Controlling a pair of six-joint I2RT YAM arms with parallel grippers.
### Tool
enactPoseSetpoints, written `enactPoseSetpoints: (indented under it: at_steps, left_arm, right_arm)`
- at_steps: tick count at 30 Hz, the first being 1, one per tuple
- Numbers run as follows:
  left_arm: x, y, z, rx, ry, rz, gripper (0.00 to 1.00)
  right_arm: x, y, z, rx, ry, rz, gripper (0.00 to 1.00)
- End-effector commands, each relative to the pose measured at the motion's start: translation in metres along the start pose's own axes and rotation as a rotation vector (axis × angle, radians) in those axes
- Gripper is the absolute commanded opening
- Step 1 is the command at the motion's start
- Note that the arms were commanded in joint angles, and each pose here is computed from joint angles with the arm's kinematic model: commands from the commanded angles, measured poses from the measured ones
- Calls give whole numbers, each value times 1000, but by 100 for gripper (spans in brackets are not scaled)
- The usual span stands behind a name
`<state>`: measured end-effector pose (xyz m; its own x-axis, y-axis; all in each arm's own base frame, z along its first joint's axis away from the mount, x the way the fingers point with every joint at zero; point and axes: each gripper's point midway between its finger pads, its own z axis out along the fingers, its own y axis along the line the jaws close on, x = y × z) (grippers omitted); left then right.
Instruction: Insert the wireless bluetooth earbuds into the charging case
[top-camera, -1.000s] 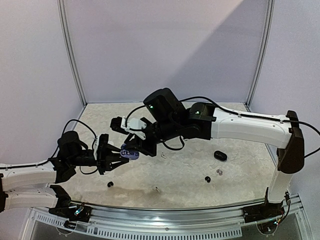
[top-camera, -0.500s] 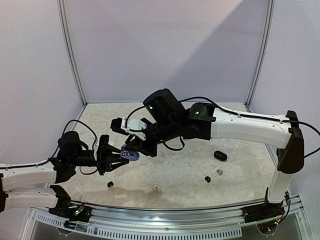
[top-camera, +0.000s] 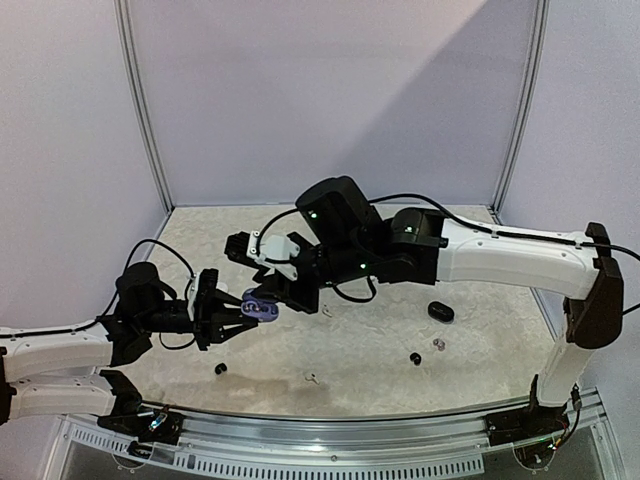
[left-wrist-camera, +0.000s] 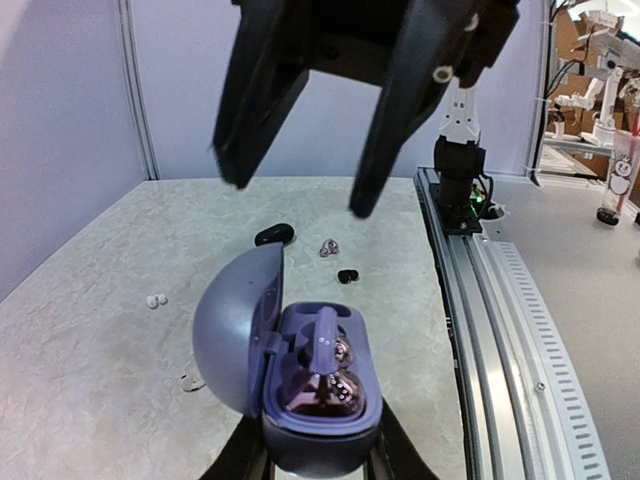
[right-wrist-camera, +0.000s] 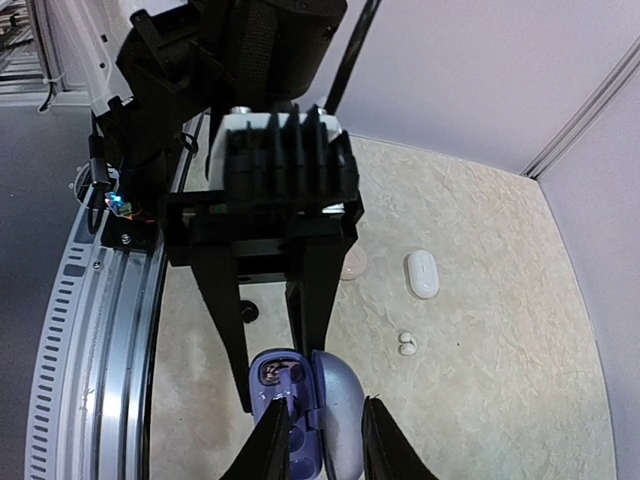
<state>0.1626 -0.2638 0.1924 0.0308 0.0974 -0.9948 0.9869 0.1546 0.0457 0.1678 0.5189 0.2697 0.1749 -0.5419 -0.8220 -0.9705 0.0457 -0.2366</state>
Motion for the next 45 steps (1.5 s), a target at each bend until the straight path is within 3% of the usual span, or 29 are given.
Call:
enactPoseSetpoints:
  at_steps: [1,5,18,40,45]
  left_arm:
    - [1,-5,1,15,1,-10,0]
    - [1,-6,0,15,0,-8,0]
    - [2,-7,-1,13,0,0,0]
    - [-5,0,-1,-20,-25,0,0]
    - [-12,-1,-2,-18,-56,3,0]
  right_arm:
    - [-20,6,-15,-9,-71,-17,25]
    - [-10,12,-1,-49,-34,-5,19]
    - [10,16,22,-77,48,-2,16]
    - [27,19,32,-94,93,-17,4]
    - [27,21,34,-87,55,-15,2]
